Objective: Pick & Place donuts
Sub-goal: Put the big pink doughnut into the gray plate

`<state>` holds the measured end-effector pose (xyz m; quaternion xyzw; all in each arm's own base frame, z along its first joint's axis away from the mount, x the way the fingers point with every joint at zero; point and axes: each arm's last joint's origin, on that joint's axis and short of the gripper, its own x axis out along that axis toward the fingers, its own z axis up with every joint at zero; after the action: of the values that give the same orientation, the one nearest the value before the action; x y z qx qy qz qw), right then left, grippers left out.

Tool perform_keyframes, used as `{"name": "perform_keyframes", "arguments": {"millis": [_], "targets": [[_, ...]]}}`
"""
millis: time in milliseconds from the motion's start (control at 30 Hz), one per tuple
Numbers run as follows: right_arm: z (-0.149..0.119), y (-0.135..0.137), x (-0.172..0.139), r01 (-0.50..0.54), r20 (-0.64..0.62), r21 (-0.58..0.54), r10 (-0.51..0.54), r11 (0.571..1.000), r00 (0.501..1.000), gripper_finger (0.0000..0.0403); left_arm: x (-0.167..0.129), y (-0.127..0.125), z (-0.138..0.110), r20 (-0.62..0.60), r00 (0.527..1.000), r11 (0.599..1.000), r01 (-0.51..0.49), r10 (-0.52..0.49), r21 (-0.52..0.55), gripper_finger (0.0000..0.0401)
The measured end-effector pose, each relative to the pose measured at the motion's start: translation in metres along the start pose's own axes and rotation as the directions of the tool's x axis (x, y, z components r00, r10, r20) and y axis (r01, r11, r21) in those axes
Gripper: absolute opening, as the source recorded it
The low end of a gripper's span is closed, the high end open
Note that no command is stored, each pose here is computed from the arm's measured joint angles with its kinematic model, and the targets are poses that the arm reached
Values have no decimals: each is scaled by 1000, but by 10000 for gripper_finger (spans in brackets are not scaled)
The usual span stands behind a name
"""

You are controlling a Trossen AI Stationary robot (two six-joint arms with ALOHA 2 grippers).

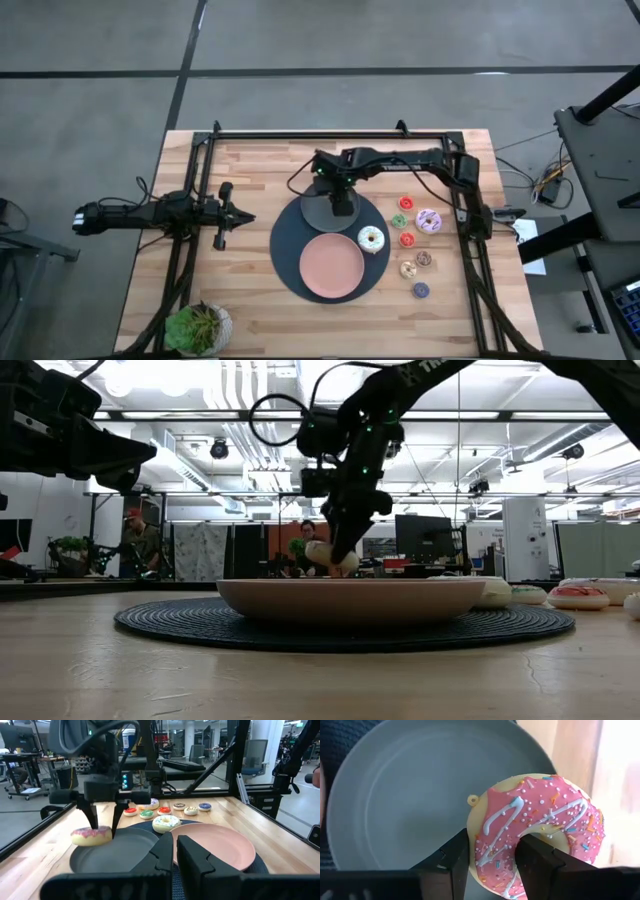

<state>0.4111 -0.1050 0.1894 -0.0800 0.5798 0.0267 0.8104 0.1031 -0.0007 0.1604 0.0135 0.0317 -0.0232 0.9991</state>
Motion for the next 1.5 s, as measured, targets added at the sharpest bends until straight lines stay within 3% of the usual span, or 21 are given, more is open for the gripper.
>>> {"name": "perform_keyframes", "arguments": {"millis": [867,1500], "targets": [[-4,4,27,-28,-58,-6,27,1000,998,126,0,0,0,-1,1000,1000,0,0,0,0],[-4,4,26,-23,-55,-4,23,1000,998,158,0,0,0,0,1000,1000,0,0,0,0]]}}
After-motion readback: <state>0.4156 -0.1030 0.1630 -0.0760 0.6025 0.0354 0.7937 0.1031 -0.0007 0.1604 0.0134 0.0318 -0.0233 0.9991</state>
